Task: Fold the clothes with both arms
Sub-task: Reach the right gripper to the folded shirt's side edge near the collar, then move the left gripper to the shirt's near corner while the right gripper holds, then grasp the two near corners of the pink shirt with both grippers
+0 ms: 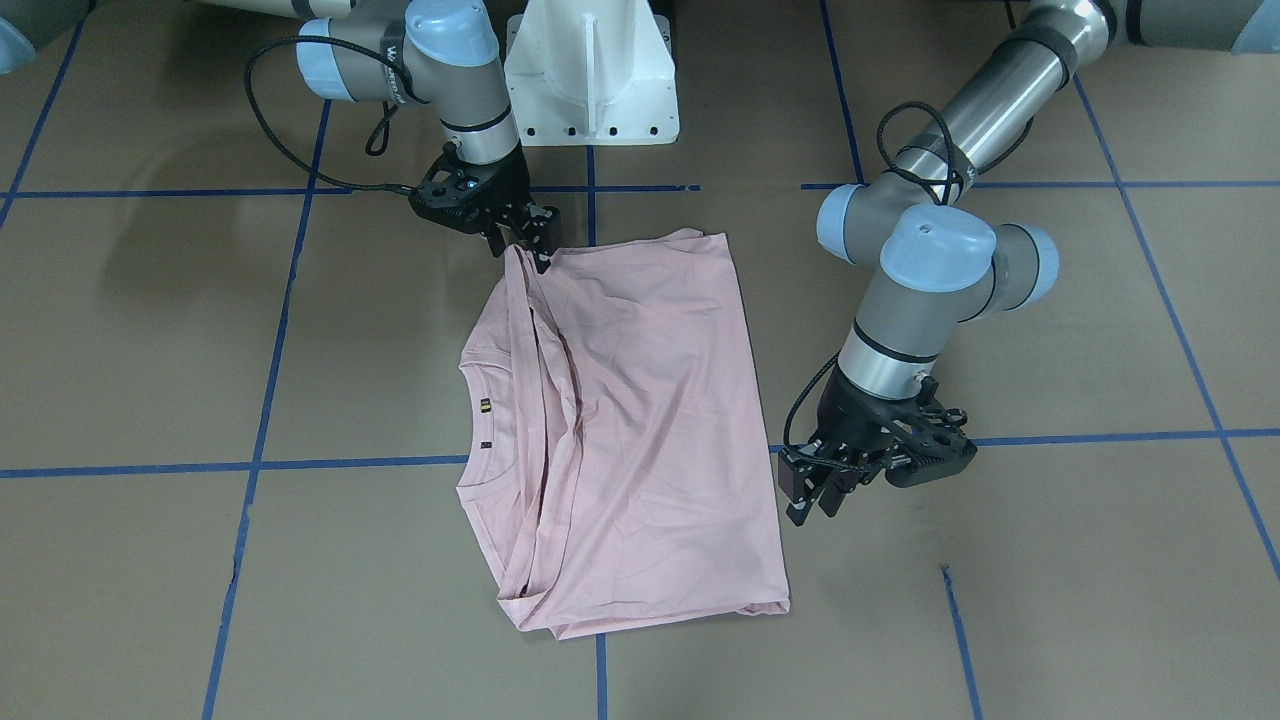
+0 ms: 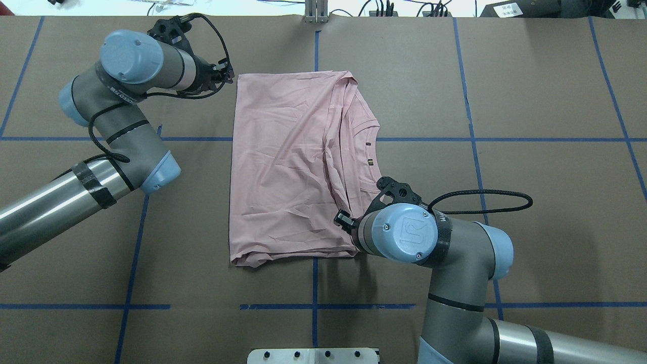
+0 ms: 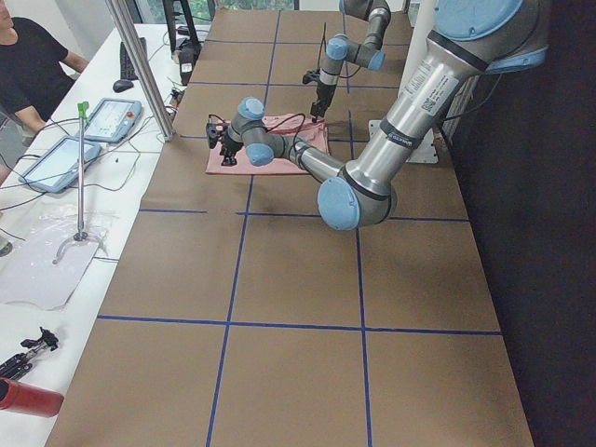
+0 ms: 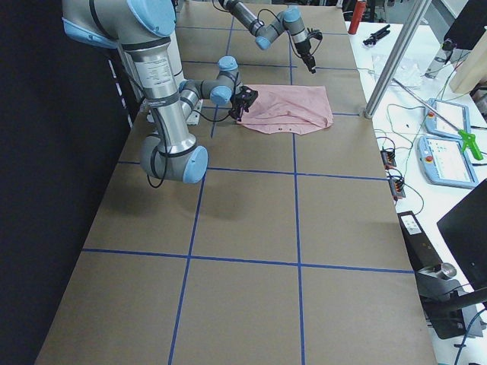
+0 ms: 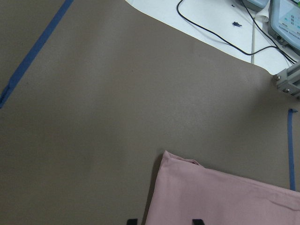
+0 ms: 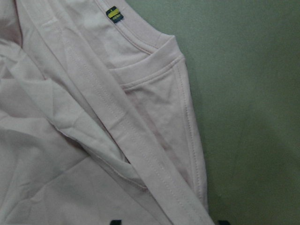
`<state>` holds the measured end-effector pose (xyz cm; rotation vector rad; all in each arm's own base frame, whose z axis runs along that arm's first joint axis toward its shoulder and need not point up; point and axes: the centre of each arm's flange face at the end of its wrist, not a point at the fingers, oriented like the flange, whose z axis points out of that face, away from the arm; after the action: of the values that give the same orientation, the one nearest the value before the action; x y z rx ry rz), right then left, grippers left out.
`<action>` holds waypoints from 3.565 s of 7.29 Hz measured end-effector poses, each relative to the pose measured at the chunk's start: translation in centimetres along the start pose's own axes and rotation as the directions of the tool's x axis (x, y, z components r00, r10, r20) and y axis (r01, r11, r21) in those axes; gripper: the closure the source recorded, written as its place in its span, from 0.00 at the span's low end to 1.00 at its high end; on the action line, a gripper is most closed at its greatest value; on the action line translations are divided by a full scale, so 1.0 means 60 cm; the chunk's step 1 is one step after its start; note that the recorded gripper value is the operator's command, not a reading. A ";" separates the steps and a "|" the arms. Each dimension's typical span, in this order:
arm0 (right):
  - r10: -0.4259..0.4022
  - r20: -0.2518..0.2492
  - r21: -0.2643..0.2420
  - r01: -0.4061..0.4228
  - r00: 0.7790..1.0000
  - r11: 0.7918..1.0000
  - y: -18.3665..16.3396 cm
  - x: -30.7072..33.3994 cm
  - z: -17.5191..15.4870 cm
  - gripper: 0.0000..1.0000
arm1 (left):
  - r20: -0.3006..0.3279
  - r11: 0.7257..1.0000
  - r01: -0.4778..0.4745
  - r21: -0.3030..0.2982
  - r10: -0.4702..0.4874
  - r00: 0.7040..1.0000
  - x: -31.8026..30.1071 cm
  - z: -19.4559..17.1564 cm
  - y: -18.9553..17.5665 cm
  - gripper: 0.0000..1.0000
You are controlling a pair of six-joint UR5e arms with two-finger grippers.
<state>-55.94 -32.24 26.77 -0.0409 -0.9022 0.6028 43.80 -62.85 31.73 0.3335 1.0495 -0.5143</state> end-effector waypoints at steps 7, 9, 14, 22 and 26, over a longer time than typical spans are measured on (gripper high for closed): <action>-0.015 -0.042 0.011 0.016 0.999 1.000 0.001 0.007 0.036 1.00 | -0.002 1.000 0.002 0.000 -0.002 1.000 0.001 -0.001 0.001 0.50; -0.023 -0.042 0.009 0.023 0.999 1.000 0.002 0.005 0.036 1.00 | -0.001 1.000 0.003 0.000 -0.003 1.000 0.001 -0.001 0.000 0.50; -0.041 -0.019 -0.002 0.041 0.999 0.999 -0.001 -0.003 0.011 1.00 | -0.047 1.000 0.016 -0.010 -0.017 0.999 -0.005 -0.056 0.016 0.50; -0.067 -0.001 -0.039 0.067 0.998 0.997 0.019 0.064 -0.040 1.00 | 0.094 0.921 0.294 -0.255 -0.279 0.956 -0.080 -0.224 0.474 0.43; -0.066 0.000 -0.041 0.066 0.998 0.997 0.017 0.066 -0.044 1.00 | 0.204 0.914 0.299 -0.273 -0.249 0.947 -0.051 -0.213 0.588 0.47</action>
<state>-52.60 -28.80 27.67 -0.0480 -0.9114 0.5233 52.66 -26.33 29.14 -0.1300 0.9996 -0.6128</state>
